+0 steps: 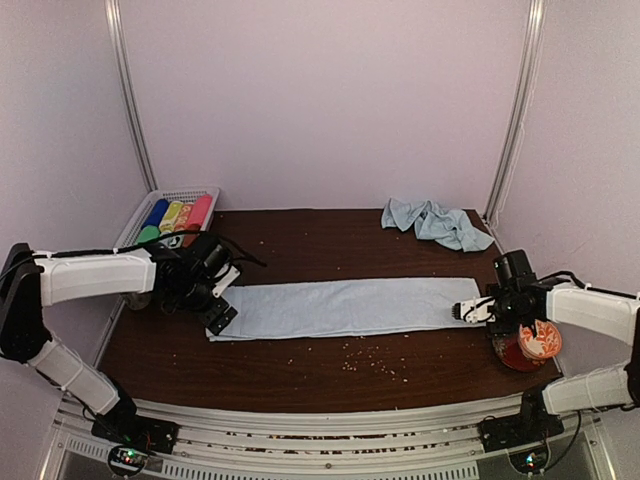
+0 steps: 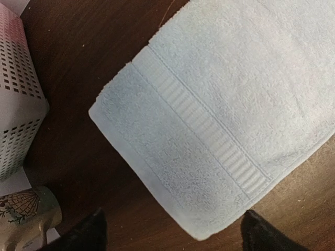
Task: Roll the towels
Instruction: Fold the towel at the center of the board, then move the towel to the center of the board.
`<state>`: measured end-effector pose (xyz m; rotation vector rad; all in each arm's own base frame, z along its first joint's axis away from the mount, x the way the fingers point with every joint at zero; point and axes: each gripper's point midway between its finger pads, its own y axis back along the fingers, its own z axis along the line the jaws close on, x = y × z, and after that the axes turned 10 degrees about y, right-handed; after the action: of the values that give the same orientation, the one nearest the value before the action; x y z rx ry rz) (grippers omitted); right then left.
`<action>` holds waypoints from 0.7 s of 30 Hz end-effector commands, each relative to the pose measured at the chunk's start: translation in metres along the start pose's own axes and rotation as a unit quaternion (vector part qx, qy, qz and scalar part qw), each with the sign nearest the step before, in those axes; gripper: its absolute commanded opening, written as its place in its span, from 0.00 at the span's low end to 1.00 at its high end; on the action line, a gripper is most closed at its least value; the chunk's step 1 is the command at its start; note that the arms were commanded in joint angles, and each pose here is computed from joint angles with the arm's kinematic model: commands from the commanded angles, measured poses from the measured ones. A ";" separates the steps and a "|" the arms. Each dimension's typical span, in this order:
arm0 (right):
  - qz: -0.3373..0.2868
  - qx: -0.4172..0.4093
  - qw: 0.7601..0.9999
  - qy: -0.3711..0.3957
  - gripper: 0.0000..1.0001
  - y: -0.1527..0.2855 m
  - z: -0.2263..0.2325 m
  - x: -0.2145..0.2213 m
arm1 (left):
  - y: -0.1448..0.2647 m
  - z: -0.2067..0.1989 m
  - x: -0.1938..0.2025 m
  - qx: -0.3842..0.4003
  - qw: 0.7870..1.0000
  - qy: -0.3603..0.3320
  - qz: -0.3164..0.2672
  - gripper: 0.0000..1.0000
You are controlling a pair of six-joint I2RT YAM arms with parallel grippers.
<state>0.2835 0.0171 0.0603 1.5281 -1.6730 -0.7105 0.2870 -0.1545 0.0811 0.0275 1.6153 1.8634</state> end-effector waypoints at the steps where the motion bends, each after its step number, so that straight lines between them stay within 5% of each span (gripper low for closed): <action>1: 0.005 0.018 1.000 -0.008 0.88 0.025 -0.024 0.006 | 0.024 0.017 -0.017 -0.032 0.999 0.031 -0.030 0.98; 4: -0.004 0.029 0.999 -0.025 1.00 0.044 -0.045 0.006 | 0.040 0.032 -0.028 -0.063 0.995 0.047 -0.053 0.98; 8: -0.033 0.028 0.997 -0.068 1.00 0.065 -0.070 0.000 | 0.059 0.053 -0.044 -0.113 0.987 0.077 -0.085 0.98; 12: -0.112 0.063 0.974 -0.188 0.94 0.085 -0.122 -0.023 | 0.049 0.049 -0.063 -0.111 0.986 0.085 -0.095 0.96; 14: -0.149 0.075 0.944 -0.284 0.80 0.090 -0.154 -0.033 | 0.039 0.042 -0.074 -0.103 0.986 0.087 -0.097 0.89; 17: -0.180 0.022 0.910 -0.373 0.50 0.076 -0.169 -0.051 | 0.027 0.028 -0.093 -0.073 0.988 0.086 -0.107 0.65; 19: -0.177 -0.002 0.894 -0.411 0.32 0.063 -0.173 -0.057 | 0.020 0.020 -0.103 -0.055 0.989 0.083 -0.111 0.48; 21: -0.150 -0.017 0.885 -0.440 0.21 0.045 -0.168 -0.055 | 0.011 0.013 -0.108 -0.041 0.990 0.079 -0.106 0.41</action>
<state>0.3901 0.0823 0.2109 1.7673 -1.9682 -1.4314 0.3506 -0.1669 0.1299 -0.2811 1.5079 1.9181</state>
